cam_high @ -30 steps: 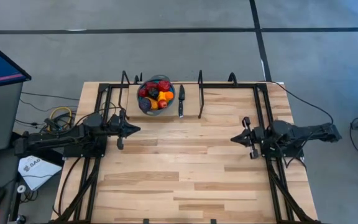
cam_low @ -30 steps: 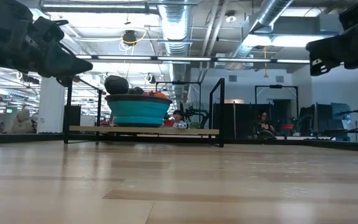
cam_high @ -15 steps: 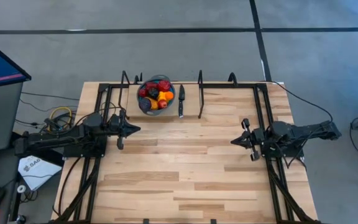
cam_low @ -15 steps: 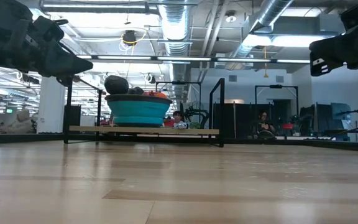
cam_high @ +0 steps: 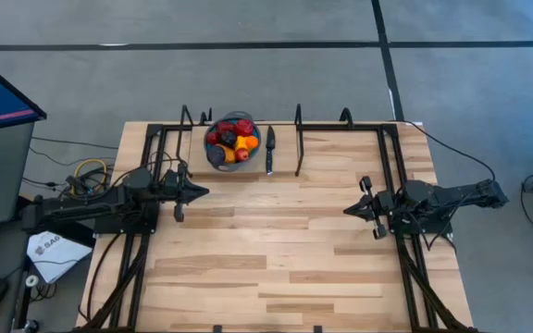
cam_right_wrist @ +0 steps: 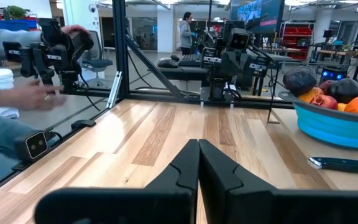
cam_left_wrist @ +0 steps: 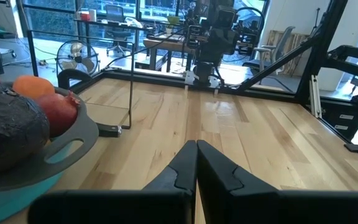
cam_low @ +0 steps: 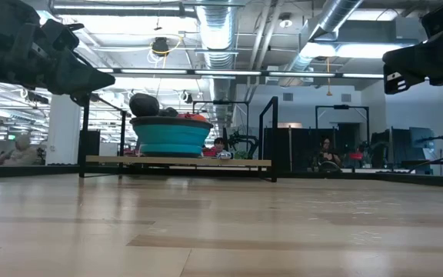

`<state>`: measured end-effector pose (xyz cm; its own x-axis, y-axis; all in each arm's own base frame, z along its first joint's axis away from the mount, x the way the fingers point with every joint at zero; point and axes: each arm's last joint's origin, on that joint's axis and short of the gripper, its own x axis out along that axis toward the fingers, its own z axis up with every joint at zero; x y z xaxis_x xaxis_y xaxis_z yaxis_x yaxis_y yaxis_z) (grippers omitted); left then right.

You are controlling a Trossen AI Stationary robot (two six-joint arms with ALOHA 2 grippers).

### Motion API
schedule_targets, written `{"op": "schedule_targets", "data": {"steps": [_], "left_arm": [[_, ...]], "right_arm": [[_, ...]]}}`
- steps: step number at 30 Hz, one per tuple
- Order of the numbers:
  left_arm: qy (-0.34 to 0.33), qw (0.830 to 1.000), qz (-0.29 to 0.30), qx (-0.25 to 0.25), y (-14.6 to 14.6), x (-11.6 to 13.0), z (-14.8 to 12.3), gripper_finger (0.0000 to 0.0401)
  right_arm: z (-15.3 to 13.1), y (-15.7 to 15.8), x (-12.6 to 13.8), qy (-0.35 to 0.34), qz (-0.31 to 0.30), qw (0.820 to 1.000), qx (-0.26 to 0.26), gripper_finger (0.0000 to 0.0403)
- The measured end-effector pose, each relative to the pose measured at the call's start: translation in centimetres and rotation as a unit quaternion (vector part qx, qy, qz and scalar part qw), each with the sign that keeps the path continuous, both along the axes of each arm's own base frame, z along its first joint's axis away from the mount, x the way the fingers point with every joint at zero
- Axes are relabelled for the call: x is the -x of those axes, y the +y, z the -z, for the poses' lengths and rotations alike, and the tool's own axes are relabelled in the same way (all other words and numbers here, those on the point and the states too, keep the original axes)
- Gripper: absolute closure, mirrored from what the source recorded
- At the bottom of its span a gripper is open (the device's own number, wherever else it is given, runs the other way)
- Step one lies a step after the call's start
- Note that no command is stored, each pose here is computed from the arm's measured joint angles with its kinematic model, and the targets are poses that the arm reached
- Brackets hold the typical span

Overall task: Pick & Place Fruit
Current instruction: Return to Home Position

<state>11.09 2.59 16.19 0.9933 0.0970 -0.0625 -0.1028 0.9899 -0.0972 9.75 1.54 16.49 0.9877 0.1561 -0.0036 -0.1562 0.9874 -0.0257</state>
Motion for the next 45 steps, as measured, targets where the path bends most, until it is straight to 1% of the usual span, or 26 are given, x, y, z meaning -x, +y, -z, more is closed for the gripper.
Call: {"op": "schedule_targets", "data": {"steps": [2,5,7,10,12,14,17,25,35,45], "left_arm": [[-0.008,1.000,0.005,-0.004,-0.2,0.1,-0.2,0.0399],[-0.028,0.998,0.009,-0.051,-0.8,0.3,-0.6,0.0399],[-0.028,0.998,-0.003,-0.059,-1.1,0.5,-0.6,0.0399],[-0.044,0.997,-0.028,-0.061,-1.4,0.7,-0.9,0.0399],[-0.049,0.996,-0.035,-0.062,-1.5,0.9,-1.0,0.0399],[-0.055,0.996,-0.032,-0.063,-1.6,1.1,-1.0,0.0399],[-0.042,0.997,-0.026,-0.062,-1.6,1.4,-0.7,0.0399],[-0.042,0.998,-0.005,-0.053,-1.8,1.4,-0.6,0.0399],[-0.042,0.998,-0.007,-0.054,-1.8,1.3,-0.7,0.0399],[-0.027,0.998,-0.006,-0.053,-1.8,1.1,-0.4,0.0399]], "right_arm": [[0.0,0.0,0.0,0.000,0.000,1.000,0.000,0.0403],[0.0,0.0,0.0,0.000,0.000,1.000,0.000,0.0403],[0.0,0.0,0.0,0.000,0.000,1.000,0.000,0.0403],[0.0,0.0,0.0,0.000,0.000,1.000,0.000,0.0403],[0.0,0.0,0.0,0.000,0.000,1.000,0.000,0.0403],[0.0,0.0,0.0,0.000,0.000,1.000,0.000,0.0403],[0.0,0.0,0.0,0.000,0.000,1.000,0.000,0.0403],[0.0,0.0,0.0,0.000,0.000,1.000,0.000,0.0403],[0.0,0.0,0.0,0.000,0.000,1.000,0.000,0.0403],[0.0,0.0,0.0,0.000,0.000,1.000,0.000,0.0403]]}}
